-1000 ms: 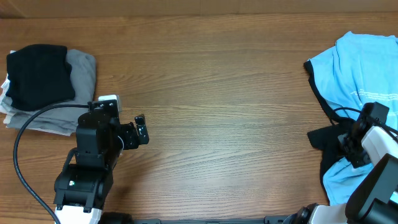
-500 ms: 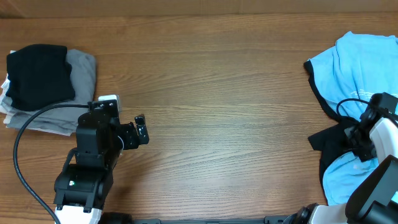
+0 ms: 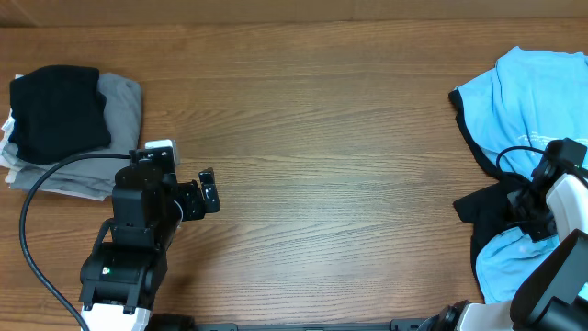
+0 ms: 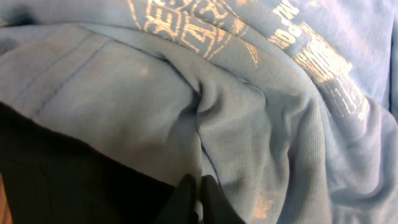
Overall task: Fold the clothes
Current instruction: 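Reach the right gripper into the blue shirt and grasp its edge, then lift the blue shirt with the right gripper and drag it leftward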
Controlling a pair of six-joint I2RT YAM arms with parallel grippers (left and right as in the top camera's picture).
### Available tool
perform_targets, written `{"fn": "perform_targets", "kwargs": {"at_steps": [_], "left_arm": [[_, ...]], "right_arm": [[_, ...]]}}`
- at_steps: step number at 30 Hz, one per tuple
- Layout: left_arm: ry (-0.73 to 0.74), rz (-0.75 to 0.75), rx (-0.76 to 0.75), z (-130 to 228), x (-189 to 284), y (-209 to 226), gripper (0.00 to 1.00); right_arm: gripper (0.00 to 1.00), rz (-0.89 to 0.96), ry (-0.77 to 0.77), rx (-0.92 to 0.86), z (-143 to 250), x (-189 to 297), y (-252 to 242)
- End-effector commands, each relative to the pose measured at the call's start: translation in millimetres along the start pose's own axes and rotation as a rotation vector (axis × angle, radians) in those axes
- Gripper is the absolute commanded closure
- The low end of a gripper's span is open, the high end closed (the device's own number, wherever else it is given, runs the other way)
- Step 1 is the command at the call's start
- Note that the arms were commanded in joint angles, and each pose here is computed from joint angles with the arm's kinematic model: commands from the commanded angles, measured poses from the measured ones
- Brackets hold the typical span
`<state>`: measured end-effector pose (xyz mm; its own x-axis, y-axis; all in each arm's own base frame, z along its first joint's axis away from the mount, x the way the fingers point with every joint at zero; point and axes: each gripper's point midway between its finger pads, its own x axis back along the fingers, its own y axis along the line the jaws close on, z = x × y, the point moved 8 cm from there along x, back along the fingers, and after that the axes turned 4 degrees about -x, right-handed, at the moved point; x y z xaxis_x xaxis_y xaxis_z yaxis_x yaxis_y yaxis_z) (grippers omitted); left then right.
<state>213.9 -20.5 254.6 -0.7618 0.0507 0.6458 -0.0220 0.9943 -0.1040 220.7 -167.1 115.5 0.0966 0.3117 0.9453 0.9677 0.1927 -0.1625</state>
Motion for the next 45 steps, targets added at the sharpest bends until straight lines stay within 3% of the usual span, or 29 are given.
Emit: {"fn": "perform_targets", "kwargs": {"at_steps": [1,5,9,12,17,20,22,29,33,37,45], "left_arm": [[-0.032,0.001,0.013,-9,5,0,0.0],[-0.032,0.002,0.013,-9,5,0,0.0],[-0.033,0.002,0.013,-9,5,0,0.0],[-0.04,0.003,0.013,-10,5,-1,0.0],[-0.046,0.004,0.013,-11,5,-1,0.0],[-0.046,0.004,0.013,-11,5,-1,0.0],[-0.046,0.005,0.013,-11,5,-1,0.0],[-0.046,0.005,0.014,-11,5,-1,0.0],[-0.046,0.005,0.014,-11,5,-1,0.0],[-0.047,0.005,0.014,-12,5,-1,0.0],[-0.081,0.02,0.038,-17,5,-3,0.0]], "right_arm": [[0.96,-0.025,-0.009,-0.011,-6,5,4],[0.96,-0.066,0.008,0.012,-6,7,8],[0.96,-0.175,-0.034,0.106,-28,42,22],[0.96,-0.332,-0.104,0.173,-57,103,35],[0.96,-0.843,-0.177,0.53,-62,232,65],[0.96,-1.085,-0.208,0.829,-27,293,75],[0.96,-1.14,-0.188,0.982,7,313,82],[0.96,-1.155,0.016,1.339,129,314,112],[0.96,-1.139,0.072,1.401,182,304,134],[0.96,-1.169,0.033,1.437,233,300,167],[0.96,-1.281,-0.055,1.519,296,307,195]]}}
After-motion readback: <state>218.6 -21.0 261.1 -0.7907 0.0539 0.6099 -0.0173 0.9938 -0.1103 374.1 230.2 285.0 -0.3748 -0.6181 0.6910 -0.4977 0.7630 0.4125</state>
